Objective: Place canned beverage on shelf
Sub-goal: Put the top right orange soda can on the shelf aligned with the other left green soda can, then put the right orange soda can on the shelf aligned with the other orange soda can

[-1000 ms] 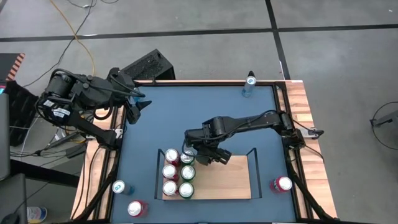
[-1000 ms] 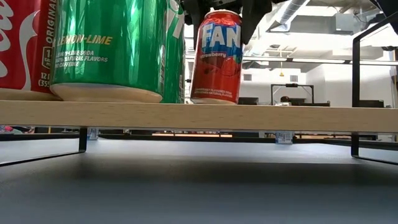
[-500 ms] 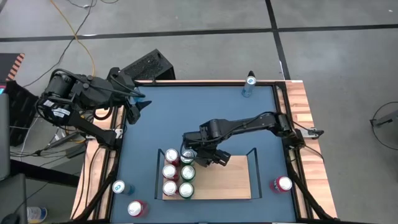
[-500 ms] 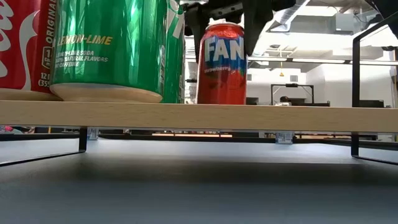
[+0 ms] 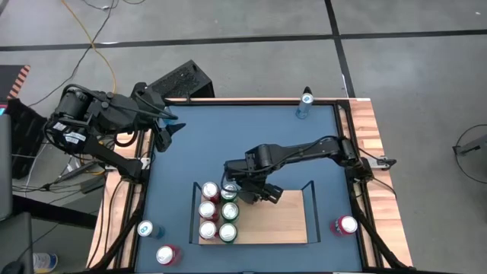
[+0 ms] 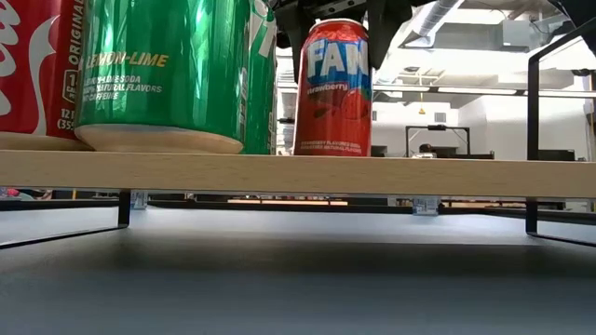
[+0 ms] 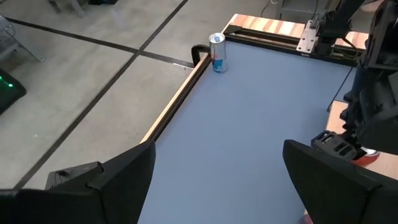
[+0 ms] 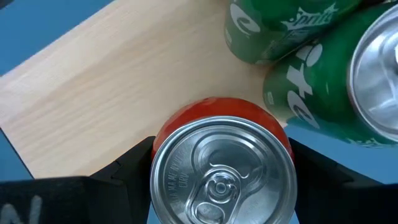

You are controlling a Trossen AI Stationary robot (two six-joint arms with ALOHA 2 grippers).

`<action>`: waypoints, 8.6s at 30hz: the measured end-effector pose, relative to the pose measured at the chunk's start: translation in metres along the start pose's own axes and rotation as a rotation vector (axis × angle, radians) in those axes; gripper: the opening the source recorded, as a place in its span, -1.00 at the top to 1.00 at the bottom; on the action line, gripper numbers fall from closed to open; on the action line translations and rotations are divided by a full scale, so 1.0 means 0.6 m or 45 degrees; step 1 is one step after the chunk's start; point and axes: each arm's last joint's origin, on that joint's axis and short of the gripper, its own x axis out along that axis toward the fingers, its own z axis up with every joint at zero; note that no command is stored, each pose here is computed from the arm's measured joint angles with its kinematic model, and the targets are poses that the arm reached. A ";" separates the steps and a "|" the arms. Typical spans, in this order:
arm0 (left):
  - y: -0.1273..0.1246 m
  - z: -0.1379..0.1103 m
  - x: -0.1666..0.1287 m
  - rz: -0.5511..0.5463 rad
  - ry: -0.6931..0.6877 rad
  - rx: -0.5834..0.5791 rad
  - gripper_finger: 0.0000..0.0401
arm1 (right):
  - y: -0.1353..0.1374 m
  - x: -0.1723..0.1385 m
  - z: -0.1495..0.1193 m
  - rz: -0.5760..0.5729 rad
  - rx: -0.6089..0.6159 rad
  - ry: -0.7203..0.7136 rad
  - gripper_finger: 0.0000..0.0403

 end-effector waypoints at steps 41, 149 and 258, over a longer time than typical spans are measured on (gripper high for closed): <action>0.000 0.000 0.000 0.000 0.000 0.001 -0.69 | 0.001 0.011 0.007 0.001 0.037 0.006 -0.64; -0.014 0.066 0.178 -0.377 0.063 -0.393 -0.69 | 0.482 -0.272 -0.356 -0.225 2.343 -0.581 -0.56; -0.062 0.016 0.008 -0.367 -0.008 -0.247 -0.69 | 0.510 0.011 -0.099 -0.186 2.824 0.307 -0.28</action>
